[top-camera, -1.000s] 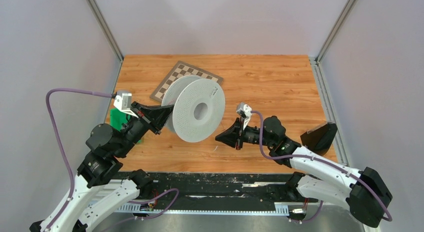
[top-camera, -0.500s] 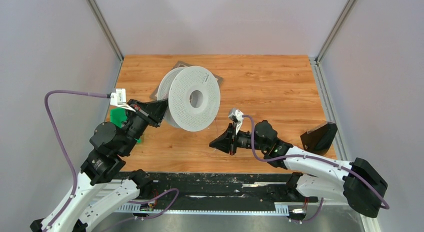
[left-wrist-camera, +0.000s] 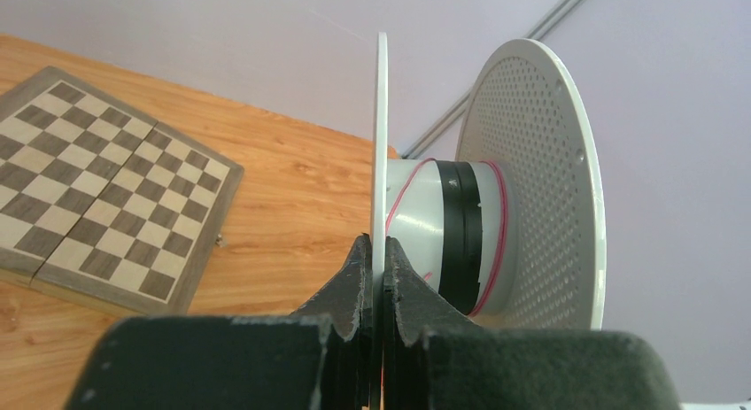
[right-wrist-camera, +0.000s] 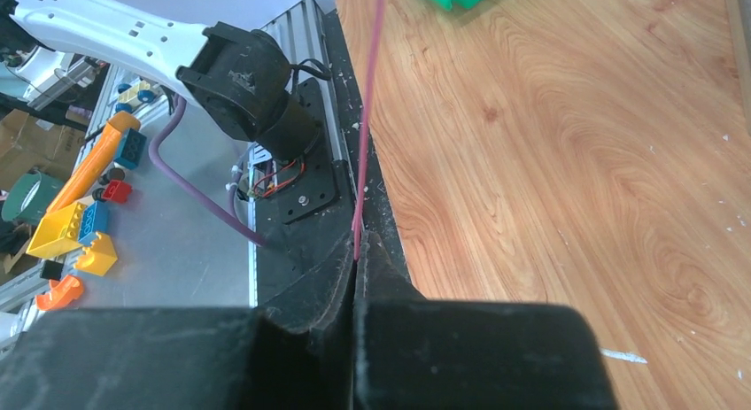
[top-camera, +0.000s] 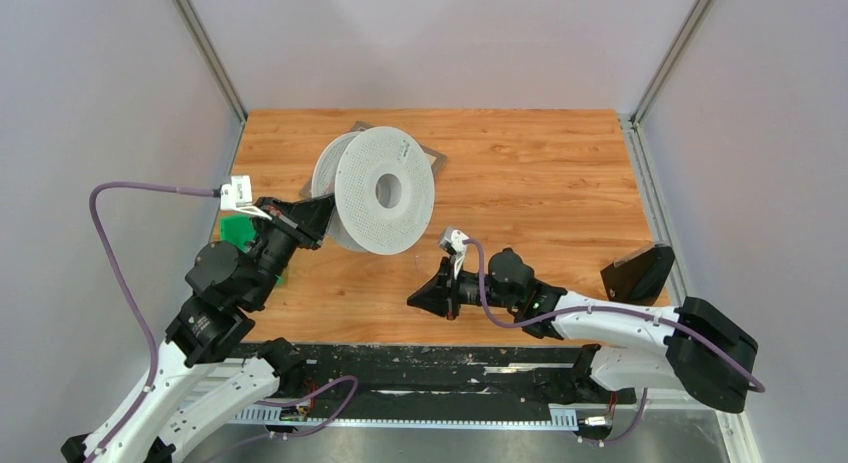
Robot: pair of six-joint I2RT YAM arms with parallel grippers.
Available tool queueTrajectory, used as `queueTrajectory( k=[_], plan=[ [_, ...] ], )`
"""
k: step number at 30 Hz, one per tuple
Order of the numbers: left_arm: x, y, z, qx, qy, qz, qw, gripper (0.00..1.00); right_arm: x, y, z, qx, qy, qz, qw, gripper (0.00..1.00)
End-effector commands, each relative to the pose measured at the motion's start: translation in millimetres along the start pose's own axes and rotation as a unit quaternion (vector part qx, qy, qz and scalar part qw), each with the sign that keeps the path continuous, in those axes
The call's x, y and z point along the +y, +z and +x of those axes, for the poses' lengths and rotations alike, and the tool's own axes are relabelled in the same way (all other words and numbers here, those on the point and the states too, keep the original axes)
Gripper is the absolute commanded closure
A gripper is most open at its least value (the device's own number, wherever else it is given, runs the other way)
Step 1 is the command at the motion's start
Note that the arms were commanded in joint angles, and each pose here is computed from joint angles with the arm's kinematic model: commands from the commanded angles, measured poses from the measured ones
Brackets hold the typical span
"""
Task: Wrap the cables
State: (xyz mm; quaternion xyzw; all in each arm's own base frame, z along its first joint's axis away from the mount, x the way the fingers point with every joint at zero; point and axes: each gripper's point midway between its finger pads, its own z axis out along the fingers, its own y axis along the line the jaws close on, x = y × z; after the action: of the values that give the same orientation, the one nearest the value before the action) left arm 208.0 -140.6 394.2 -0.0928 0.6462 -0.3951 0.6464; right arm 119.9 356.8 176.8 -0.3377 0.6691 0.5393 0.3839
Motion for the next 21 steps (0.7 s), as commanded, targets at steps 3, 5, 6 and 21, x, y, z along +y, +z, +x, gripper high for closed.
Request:
queueTrajectory(
  k=[3, 5, 6, 21],
  plan=[
    [-16, -1, -38, -0.074, -0.053, 0.018, 0.996, 1.0, 13, 15, -20, -0.024, -0.001, -0.016, 1.0, 0.98],
    [-15, 0, -37, -0.073, -0.055, 0.014, 0.996, 1.0, 13, 19, -19, -0.018, 0.002, -0.013, 1.0, 0.98],
    [-13, 1, -37, -0.074, -0.055, 0.009, 0.996, 1.0, 13, 21, -19, -0.014, 0.002, -0.011, 1.0, 0.99],
    [8, 0, -38, -0.09, -0.051, -0.039, 0.994, 1.0, 15, 44, -15, 0.005, 0.008, 0.007, 1.0, 0.98]
  ],
)
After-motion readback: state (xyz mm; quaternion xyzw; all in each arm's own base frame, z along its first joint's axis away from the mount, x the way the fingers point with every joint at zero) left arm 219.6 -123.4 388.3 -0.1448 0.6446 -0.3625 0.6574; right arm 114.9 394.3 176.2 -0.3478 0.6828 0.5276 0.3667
